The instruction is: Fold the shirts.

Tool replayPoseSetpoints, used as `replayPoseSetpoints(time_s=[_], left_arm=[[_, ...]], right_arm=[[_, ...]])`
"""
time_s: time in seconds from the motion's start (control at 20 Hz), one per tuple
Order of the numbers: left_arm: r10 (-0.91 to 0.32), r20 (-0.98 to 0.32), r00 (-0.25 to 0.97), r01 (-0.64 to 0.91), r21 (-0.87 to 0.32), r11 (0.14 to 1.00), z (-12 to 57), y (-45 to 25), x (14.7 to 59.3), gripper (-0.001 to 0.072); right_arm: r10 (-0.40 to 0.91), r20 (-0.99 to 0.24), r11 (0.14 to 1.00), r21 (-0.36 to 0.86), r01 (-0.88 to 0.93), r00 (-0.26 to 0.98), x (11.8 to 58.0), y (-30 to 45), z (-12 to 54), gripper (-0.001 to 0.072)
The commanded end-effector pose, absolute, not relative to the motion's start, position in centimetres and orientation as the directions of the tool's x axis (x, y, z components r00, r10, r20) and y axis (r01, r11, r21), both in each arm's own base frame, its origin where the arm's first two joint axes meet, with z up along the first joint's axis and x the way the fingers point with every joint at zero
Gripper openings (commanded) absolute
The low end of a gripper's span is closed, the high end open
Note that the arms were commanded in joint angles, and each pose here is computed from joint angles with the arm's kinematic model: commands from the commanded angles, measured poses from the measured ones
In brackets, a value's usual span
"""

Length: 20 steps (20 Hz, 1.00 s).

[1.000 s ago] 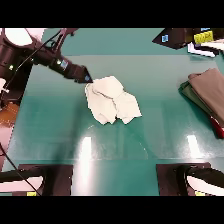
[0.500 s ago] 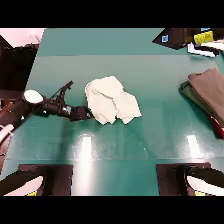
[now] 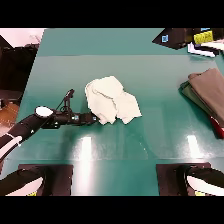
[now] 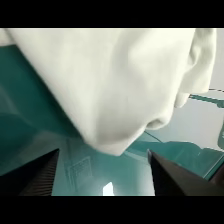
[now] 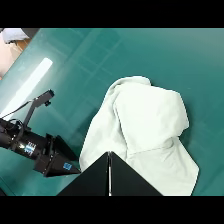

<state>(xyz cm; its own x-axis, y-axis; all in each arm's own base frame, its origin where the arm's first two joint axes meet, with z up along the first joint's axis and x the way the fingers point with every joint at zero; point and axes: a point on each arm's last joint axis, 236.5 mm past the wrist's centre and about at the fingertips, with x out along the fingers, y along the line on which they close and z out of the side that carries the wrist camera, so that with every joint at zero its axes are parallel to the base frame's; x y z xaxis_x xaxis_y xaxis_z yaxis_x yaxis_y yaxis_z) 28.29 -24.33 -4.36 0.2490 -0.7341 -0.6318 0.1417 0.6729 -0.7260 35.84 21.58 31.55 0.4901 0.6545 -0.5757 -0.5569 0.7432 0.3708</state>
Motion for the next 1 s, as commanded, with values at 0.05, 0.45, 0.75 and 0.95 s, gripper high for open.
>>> replayPoseSetpoints(time_s=[0.05, 0.45, 0.75, 0.95], left_arm=[[-0.729, -0.623, 0.284, 0.169, -0.716, 0.678, -4.1, -26.1, 29.6, 0.0599], [-0.768, -0.64, 0.031, 0.323, -0.721, 0.614, -3.2, -27.7, 25.3, 0.0025], [-0.413, -0.911, -0.006, 0.541, -0.35, 0.764, 2.5, -15.0, 27.0, 0.0025], [-0.381, -0.91, 0.163, 0.542, -0.24, 0.805, 7.4, -12.2, 30.1, 0.0025]], right_arm=[[0.656, -0.577, 0.743, 0.375, -0.555, 0.488, 35.8, 21.6, 31.5, 0.0016], [0.654, -0.581, 0.745, 0.385, -0.545, 0.484, 35.7, 21.6, 31.4, 0.0016], [0.583, -0.672, 0.793, 0.347, -0.5, 0.457, 35.8, 20.1, 28.3, 0.0017], [0.596, -0.764, 0.772, 0.462, -0.437, 0.247, 34.9, 22.3, 19.4, 0.0437]])
